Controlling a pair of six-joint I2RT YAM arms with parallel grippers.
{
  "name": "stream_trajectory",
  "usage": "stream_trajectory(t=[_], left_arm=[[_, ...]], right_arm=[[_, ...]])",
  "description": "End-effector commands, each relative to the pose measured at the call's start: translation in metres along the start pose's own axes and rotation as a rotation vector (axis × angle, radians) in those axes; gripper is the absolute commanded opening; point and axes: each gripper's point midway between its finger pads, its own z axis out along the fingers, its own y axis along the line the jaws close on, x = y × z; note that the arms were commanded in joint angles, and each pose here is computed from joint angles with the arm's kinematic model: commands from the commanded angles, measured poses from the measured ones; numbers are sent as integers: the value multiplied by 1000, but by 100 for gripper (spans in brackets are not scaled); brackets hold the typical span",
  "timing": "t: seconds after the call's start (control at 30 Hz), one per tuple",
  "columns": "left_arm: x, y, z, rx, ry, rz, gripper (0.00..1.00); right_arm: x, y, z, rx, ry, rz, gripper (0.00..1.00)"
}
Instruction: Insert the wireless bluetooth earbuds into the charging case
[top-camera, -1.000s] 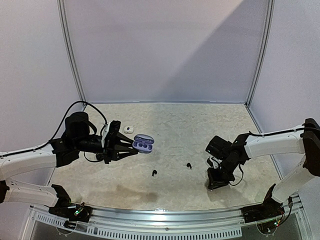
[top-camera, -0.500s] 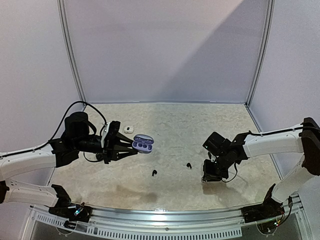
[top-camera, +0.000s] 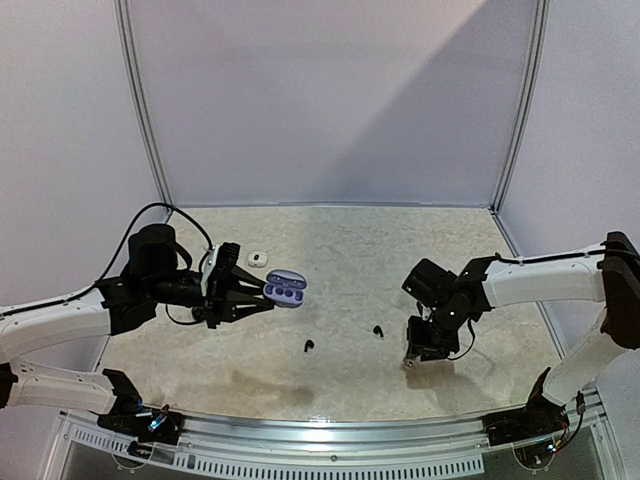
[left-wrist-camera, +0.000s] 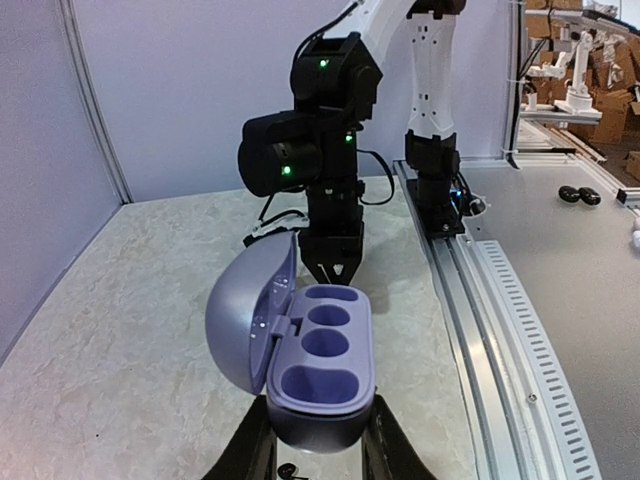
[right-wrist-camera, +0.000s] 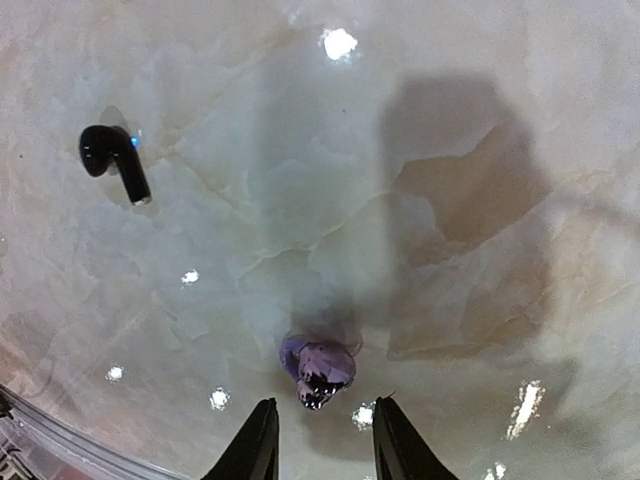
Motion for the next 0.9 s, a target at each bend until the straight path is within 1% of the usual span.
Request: stream_trajectory(t=[0.0, 0.07, 0.13, 0.27, 0.33, 0.43, 0.67, 0.87], left_arm=[[4, -3, -1, 1, 9, 8, 0], [4, -3, -1, 4, 8, 9, 0], [3, -4, -1, 5, 6, 12, 0], [1, -4, -2, -4, 6, 16, 0], [3, -4, -3, -5, 15, 14, 0], [4, -5, -4, -5, 21, 10, 0], [3, -4, -4, -10, 21, 17, 0], [5, -4, -3, -8, 20, 13, 0]], right_arm=[[-11, 9, -33, 31, -44, -140, 34], [-17, 23, -46, -2, -56, -247, 34], [-24, 24, -51, 19, -47, -290, 32], [-33, 4, -31, 125, 19, -300, 17], [-36, 4, -18, 133, 40, -309, 13], [-37, 16, -3, 88, 62, -332, 9], [-21, -1, 21, 122, 137, -304, 2], [-6, -8, 23, 80, 138, -242, 1]])
